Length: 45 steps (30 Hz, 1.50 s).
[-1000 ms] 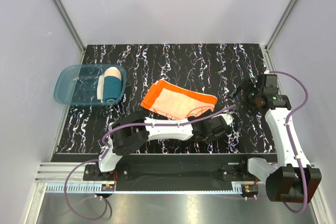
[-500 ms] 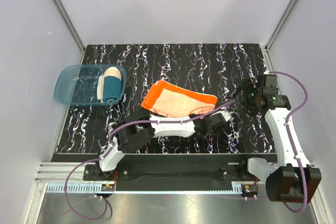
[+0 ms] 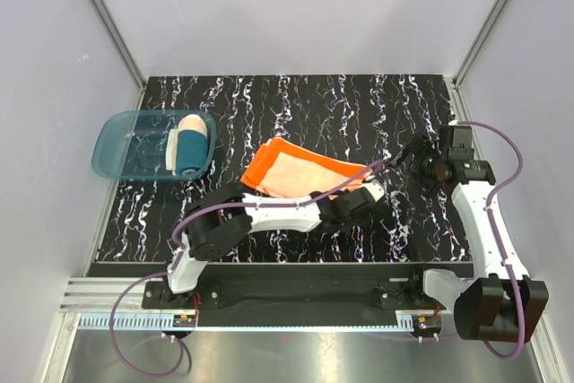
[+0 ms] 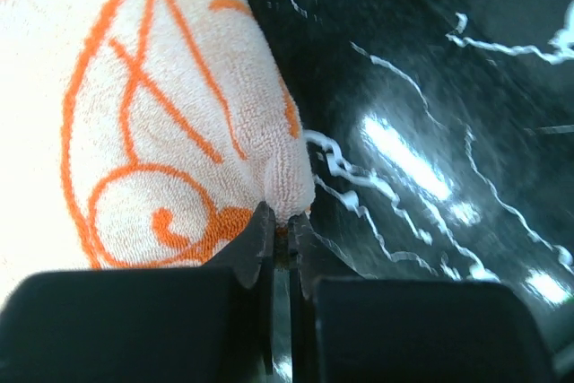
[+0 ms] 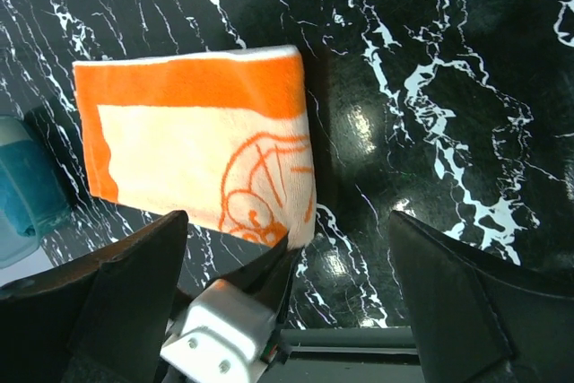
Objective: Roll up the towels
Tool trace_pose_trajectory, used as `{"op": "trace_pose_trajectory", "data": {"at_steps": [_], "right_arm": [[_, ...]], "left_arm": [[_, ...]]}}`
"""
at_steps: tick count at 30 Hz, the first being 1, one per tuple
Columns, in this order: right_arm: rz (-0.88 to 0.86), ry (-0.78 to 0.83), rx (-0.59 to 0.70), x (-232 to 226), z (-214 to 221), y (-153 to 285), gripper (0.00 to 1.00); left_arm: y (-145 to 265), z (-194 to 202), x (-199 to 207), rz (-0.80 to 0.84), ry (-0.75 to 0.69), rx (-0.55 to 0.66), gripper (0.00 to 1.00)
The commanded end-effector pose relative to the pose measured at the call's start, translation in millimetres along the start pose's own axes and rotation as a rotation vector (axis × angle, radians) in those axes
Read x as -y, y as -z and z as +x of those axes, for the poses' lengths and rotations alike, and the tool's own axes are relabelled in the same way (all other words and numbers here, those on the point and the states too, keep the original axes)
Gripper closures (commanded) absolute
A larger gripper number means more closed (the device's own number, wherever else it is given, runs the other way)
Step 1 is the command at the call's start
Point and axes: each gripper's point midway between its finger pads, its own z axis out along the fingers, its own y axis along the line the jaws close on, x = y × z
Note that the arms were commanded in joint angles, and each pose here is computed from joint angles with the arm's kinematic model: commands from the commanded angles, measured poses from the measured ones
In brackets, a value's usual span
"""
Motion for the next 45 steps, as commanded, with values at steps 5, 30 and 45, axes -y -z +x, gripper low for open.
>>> {"op": "trace_pose_trajectory", "data": {"at_steps": [5, 30, 45], "right_arm": [[-0.114, -0.006, -0.04, -17.1, 6.0, -5.6, 0.0], [-0.078, 0.045, -0.298, 1.2, 96.4, -98.8, 0.26], [0.023, 0.101, -0.296, 12.6, 84.0, -120.9, 1.0]], "left_arm": [[59.6, -36.8, 20.3, 0.194, 0.27, 0.178, 1.0], [76.4, -5.3, 2.6, 0.215, 0.484, 0.174, 1.0], [89.4, -2.7, -6.9, 0.208, 0.516, 0.2, 1.0]]}}
